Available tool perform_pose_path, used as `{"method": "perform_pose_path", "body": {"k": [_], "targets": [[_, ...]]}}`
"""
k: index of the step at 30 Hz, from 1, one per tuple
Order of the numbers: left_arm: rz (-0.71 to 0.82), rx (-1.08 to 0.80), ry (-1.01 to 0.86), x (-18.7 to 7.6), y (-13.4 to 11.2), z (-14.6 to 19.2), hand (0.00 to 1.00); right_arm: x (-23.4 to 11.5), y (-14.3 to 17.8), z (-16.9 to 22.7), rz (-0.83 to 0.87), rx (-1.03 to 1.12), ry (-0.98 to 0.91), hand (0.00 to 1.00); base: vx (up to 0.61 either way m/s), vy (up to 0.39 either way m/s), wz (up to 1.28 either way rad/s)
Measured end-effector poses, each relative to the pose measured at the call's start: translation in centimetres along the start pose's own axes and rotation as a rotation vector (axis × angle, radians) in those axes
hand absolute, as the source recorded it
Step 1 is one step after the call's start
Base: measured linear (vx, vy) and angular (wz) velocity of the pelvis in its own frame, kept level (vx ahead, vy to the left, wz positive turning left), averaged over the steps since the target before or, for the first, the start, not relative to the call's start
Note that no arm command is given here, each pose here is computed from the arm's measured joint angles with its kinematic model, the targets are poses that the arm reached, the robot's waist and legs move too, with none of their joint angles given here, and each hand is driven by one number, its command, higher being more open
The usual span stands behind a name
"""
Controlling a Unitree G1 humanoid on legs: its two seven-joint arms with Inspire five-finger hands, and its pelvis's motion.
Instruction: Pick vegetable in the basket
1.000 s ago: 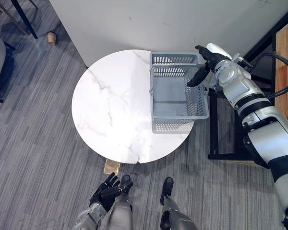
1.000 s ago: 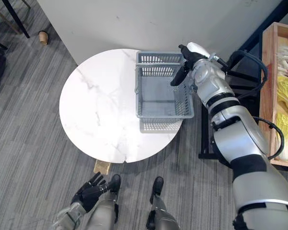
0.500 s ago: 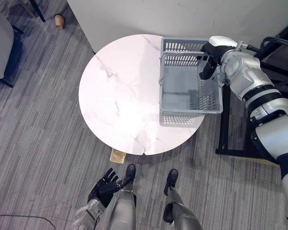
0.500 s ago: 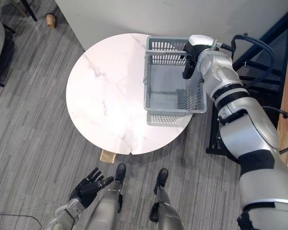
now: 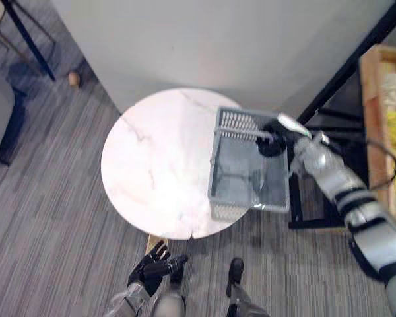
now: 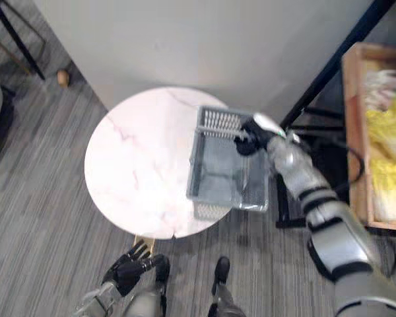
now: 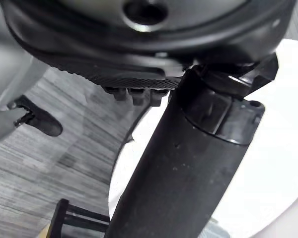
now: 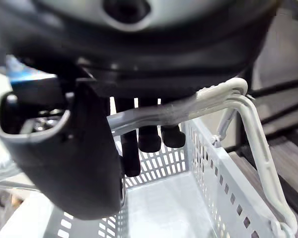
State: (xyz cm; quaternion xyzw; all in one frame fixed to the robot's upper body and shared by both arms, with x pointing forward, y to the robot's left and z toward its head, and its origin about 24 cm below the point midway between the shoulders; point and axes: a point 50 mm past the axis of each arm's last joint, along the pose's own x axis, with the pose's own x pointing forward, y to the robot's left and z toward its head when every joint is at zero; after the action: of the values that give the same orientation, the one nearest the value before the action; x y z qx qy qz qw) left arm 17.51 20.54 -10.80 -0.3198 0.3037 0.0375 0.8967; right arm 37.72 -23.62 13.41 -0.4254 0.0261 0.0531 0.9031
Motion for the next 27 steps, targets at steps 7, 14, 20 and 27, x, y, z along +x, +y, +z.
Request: {"method": "perform_pose_path", "body": {"k": [7, 14, 20, 27], "targets": [[0.138, -0.077, 0.105, -2.3, 2.0, -5.3, 1.0, -13.4, 12.3, -12.2, 0.098, 0.495, 0.368, 0.0, 0.06, 0.079, -0.24], [0.223, -0.073, 0.17, -3.9, 3.8, -7.3, 1.0, -17.4, 15.2, -13.0, 0.159, 0.578, 0.444, 0.0, 0.02, 0.007, -0.13], [0.274, -0.091, 0.194, -4.8, 4.6, -8.2, 1.0, -17.5, 16.7, -12.3, 0.22, 0.642, 0.434, 0.0, 0.0, 0.0, 0.0], [0.334, -0.102, 0.213, -5.6, 5.3, -8.9, 1.0, -18.7, 19.2, -12.9, 0.251, 0.733, 0.552, 0.0, 0.0, 0.0, 0.0]]}}
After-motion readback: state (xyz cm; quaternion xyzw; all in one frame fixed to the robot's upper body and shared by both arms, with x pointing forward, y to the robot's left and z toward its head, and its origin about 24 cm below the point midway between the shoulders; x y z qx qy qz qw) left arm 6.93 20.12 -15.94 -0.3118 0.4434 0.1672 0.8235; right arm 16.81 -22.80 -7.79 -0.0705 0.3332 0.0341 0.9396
